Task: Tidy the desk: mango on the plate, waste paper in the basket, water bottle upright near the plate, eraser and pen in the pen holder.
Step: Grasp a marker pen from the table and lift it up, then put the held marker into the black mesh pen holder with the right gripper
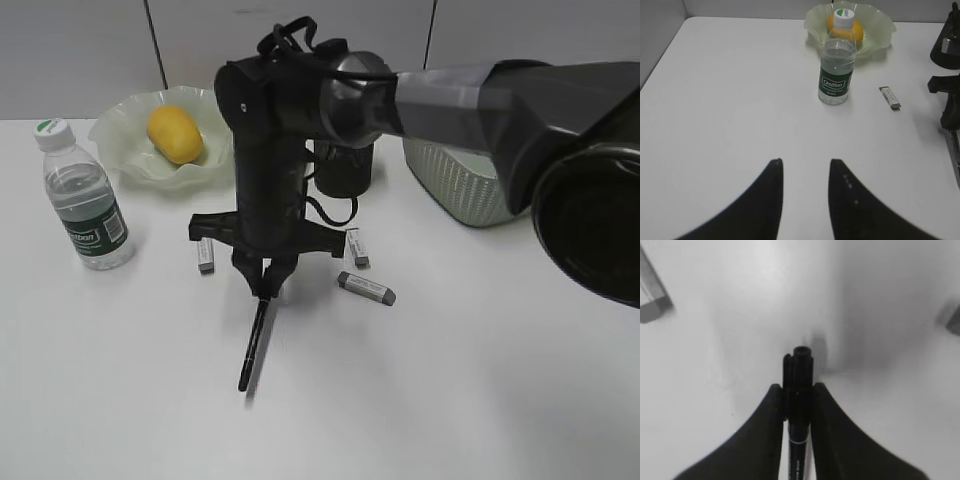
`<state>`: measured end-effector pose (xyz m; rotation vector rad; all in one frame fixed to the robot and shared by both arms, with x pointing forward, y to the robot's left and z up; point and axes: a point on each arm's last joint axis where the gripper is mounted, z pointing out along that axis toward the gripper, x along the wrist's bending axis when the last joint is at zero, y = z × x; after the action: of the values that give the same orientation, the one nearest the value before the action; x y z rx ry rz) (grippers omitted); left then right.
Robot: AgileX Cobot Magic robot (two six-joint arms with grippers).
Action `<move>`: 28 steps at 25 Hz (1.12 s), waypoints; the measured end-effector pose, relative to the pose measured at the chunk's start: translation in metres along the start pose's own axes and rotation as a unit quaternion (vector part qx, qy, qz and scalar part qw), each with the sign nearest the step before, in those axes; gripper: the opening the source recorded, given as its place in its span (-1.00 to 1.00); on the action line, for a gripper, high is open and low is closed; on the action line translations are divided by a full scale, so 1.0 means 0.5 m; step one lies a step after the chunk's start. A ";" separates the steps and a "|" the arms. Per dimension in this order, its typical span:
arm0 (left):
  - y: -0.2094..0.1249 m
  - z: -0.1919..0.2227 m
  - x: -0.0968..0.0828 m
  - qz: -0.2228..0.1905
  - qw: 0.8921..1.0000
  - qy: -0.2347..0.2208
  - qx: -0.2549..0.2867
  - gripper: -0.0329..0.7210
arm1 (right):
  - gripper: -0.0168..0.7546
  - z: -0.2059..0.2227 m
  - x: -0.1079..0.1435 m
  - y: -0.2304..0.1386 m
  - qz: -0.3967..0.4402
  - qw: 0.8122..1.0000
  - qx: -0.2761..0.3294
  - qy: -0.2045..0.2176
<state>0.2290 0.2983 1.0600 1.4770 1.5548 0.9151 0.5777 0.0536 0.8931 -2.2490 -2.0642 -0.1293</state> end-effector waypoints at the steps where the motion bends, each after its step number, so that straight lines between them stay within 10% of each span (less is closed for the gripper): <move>1: 0.000 0.000 0.000 0.000 1.000 0.000 0.000 -0.27 | -0.60 -0.009 0.002 0.001 -0.005 1.000 -0.008 0.001; 17: 0.000 0.000 0.000 0.000 1.000 0.000 0.000 -0.27 | -0.60 -0.281 0.002 -0.011 -0.088 0.975 -0.206 0.015; 28: 0.000 0.000 0.000 0.000 1.000 0.000 0.000 -0.28 | -0.60 -0.404 -0.025 0.026 -0.157 0.900 -0.405 -0.028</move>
<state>0.2290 0.2983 1.0600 1.4770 1.5548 0.9151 0.5888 0.0159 1.0922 -2.2309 -2.7434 -1.1526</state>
